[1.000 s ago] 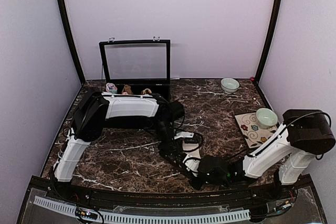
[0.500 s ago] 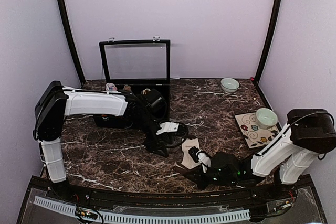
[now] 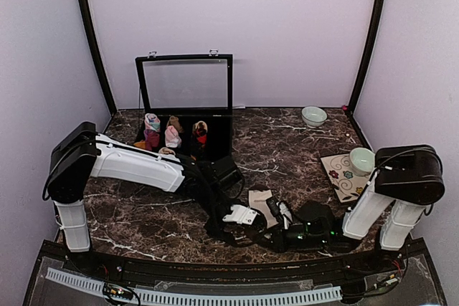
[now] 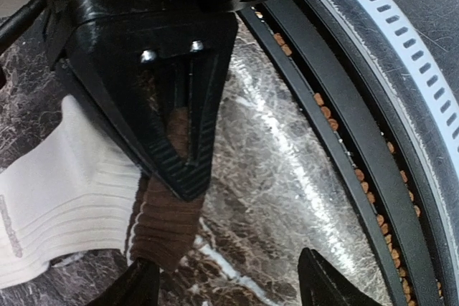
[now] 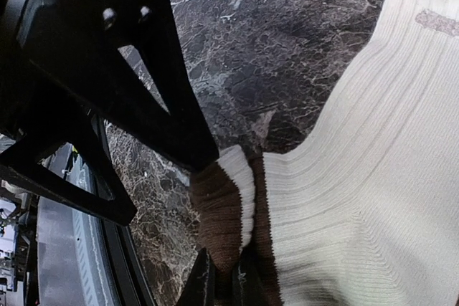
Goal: Roll the socks
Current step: Roll the sock at the center of the board.
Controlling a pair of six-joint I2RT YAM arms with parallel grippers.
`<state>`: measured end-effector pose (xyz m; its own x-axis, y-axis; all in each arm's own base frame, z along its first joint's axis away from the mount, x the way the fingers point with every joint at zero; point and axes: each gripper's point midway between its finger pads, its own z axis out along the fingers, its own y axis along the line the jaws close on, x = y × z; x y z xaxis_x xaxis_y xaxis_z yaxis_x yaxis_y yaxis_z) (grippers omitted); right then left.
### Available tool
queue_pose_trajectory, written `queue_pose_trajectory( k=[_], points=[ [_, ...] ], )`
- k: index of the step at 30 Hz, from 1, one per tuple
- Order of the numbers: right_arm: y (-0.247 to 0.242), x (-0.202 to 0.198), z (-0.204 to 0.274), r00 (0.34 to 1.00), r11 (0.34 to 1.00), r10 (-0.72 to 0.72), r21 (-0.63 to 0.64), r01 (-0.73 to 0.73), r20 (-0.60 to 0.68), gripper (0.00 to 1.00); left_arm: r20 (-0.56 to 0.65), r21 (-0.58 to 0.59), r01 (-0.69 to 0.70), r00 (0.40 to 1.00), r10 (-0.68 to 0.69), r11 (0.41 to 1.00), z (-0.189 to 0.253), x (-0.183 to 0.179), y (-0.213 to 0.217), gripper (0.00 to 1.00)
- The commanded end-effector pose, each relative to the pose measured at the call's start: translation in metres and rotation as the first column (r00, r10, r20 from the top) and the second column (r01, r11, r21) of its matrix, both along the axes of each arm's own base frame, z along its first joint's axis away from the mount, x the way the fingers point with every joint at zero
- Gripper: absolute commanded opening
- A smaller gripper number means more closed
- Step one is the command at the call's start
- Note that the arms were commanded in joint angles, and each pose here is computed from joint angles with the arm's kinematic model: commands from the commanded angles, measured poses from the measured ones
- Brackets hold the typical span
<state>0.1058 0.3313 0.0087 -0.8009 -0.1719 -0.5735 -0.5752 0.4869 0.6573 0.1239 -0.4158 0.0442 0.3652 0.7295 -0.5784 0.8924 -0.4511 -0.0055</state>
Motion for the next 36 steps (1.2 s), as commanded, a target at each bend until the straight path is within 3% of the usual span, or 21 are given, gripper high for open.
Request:
queue_pose_trajectory(
  k=[1, 12, 21, 27, 33, 36],
  points=[
    [-0.073, -0.040, -0.083, 0.969, 0.941, -0.025, -0.332, -0.060, -0.246, 0.00, 0.079, -0.093, 0.028, 0.997, -0.020, 0.995, 0.020, 0.005, -0.019, 0.67],
    [-0.082, -0.037, -0.090, 0.942, 0.945, -0.094, -0.328, -0.018, -0.323, 0.00, 0.194, -0.114, 0.061, 0.980, -0.038, 0.992, 0.020, 0.002, -0.018, 0.62],
    [-0.079, -0.041, -0.093, 0.909, 0.958, -0.107, -0.285, -0.013, -0.402, 0.00, 0.242, -0.088, 0.089, 0.968, -0.066, 0.992, -0.002, 0.002, -0.017, 0.50],
    [-0.088, -0.043, -0.098, 0.911, 0.942, -0.122, -0.336, -0.019, -0.394, 0.00, 0.247, -0.062, 0.101, 0.965, -0.083, 0.993, -0.017, 0.004, -0.019, 0.44],
    [-0.089, -0.033, -0.097, 0.936, 0.918, -0.119, -0.396, -0.023, -0.331, 0.00, 0.231, -0.007, 0.111, 0.967, -0.107, 0.994, -0.036, 0.005, -0.019, 0.18],
    [-0.089, -0.028, -0.095, 0.948, 0.902, -0.112, -0.432, -0.029, -0.298, 0.05, 0.228, 0.013, 0.111, 0.967, -0.111, 0.994, -0.043, 0.006, -0.018, 0.07]
  ],
)
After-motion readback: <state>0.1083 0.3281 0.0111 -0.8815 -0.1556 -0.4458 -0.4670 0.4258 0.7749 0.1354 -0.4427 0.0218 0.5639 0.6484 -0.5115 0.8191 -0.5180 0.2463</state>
